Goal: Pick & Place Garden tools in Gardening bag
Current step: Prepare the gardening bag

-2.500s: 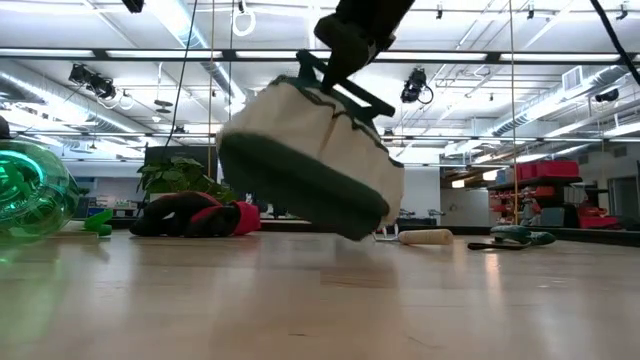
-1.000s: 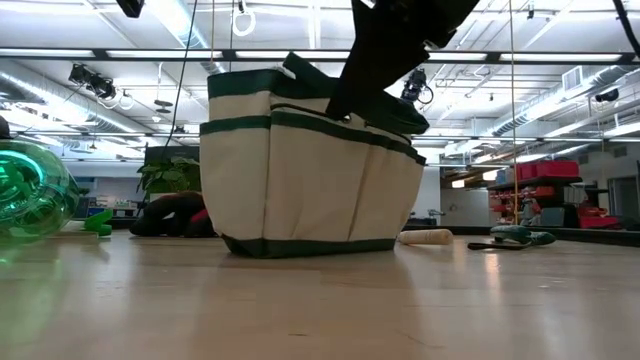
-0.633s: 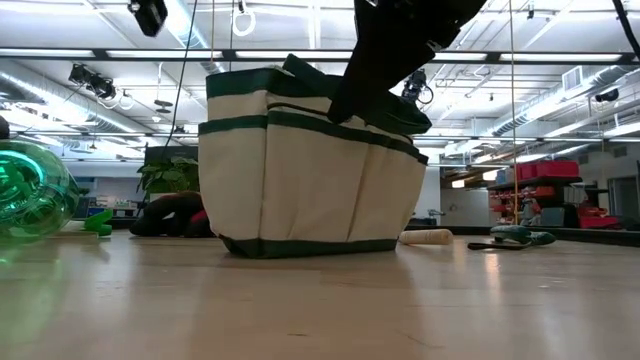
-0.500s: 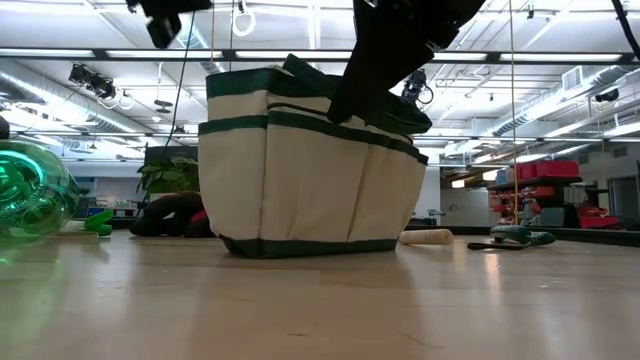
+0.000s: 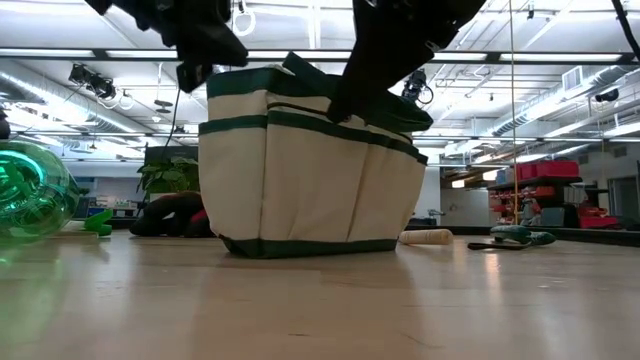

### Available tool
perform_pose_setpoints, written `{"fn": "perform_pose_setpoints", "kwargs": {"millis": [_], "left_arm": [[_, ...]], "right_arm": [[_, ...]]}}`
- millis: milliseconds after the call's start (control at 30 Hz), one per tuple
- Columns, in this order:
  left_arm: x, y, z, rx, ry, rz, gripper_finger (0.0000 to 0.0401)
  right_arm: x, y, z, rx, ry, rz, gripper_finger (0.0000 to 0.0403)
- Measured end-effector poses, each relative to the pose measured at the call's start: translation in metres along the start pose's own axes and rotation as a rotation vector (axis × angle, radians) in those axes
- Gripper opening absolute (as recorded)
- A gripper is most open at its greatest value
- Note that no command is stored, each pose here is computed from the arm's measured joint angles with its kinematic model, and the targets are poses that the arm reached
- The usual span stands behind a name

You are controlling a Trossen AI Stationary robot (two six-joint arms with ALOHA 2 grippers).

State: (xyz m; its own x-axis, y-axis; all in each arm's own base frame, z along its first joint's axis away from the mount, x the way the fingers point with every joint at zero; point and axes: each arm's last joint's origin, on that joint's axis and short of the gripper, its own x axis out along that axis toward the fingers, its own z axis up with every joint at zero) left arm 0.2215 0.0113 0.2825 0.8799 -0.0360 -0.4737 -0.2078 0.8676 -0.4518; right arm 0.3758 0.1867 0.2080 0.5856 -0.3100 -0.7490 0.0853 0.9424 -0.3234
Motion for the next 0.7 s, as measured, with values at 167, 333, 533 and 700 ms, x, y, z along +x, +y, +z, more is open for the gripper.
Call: {"fn": "perform_pose_setpoints", "kwargs": {"millis": [167,333,533,700], "left_arm": [[0.017,-0.002,-0.001,0.006,0.018,-0.034,0.0058],[0.028,-0.006,0.003,-0.011,0.083,-0.003,0.0058],[0.044,-0.018,0.014,0.015,0.166,0.054,0.0058],[0.06,-0.023,0.018,0.042,0.279,0.106,0.0058]], "right_arm": [[0.0,0.0,0.0,-0.002,-0.004,0.001,0.0029],[0.0,0.0,0.001,0.0,-0.008,0.003,0.0029],[0.0,0.001,0.002,0.006,-0.018,0.006,0.0029],[0.0,0.001,0.002,0.005,-0.021,0.007,0.0029]]}}
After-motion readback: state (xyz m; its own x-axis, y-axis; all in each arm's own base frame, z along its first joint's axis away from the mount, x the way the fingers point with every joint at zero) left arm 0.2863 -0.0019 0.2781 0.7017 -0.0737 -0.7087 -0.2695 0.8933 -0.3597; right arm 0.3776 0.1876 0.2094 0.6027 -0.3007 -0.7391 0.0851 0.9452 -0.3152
